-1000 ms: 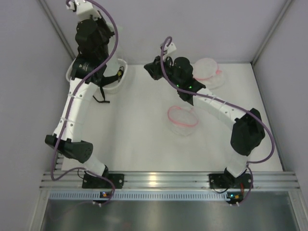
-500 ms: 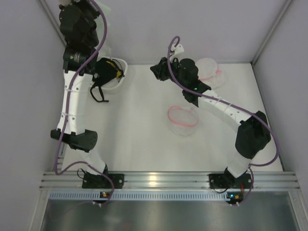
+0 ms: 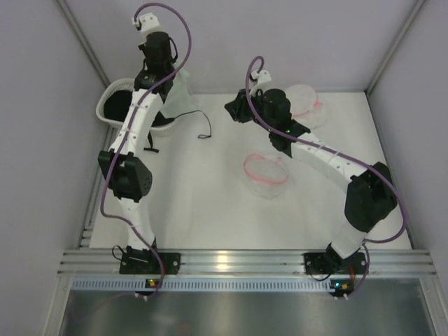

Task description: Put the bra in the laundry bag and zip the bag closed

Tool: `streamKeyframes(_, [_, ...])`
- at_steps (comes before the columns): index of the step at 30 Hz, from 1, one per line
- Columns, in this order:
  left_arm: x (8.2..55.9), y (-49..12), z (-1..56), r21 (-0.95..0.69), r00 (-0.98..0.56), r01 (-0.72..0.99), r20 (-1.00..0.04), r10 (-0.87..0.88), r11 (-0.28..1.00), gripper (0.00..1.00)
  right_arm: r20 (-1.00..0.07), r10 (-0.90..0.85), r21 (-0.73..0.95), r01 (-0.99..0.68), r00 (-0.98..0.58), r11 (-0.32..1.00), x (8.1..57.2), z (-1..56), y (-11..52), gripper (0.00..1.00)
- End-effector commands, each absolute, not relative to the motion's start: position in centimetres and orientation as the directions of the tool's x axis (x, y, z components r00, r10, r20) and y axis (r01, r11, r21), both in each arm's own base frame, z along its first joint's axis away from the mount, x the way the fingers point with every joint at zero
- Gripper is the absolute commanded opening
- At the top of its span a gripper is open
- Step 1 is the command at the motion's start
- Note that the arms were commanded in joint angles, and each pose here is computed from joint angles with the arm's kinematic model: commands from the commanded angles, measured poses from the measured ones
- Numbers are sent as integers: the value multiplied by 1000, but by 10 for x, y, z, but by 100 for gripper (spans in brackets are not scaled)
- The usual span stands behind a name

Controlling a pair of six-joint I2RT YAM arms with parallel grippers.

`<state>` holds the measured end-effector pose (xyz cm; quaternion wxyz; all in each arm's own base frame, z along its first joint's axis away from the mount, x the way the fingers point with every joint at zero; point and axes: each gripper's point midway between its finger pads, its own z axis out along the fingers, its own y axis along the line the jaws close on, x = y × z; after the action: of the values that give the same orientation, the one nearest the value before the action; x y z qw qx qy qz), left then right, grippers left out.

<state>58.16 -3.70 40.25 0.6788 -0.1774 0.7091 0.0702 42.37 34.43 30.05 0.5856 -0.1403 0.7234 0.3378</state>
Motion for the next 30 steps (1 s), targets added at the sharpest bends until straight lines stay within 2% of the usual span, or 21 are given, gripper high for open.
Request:
streamKeyframes(1, [592,-17,387,-207,15,-426,-975,-222,881,0,-947,242,320,-609,-209,726,421,338,328,31])
streamKeyframes(4, [592,12,382,-270,60,-494,-959,-278,827,0,-948,233,318,-610,-217,726,423,334,327,31])
streamKeyframes(8, [581,42,409,-268,129,-555,-963,-237,787,0,-949,227,316,-615,-221,722,427,331,328,32])
streamKeyframes(12, [573,59,410,-175,106,-640,-984,-140,748,0,-945,231,328,-632,-234,702,430,330,332,32])
streamKeyframes(15, [577,63,382,-105,34,-673,-993,-111,733,0,-941,229,337,-636,-249,694,433,324,335,32])
streamKeyframes(24, [612,52,274,58,-181,-655,-980,-83,754,0,-936,217,347,-627,-277,697,435,314,330,32])
streamKeyframes(30, [615,30,293,-47,-136,-560,-980,-147,827,0,-932,221,358,-628,-288,691,436,311,330,33])
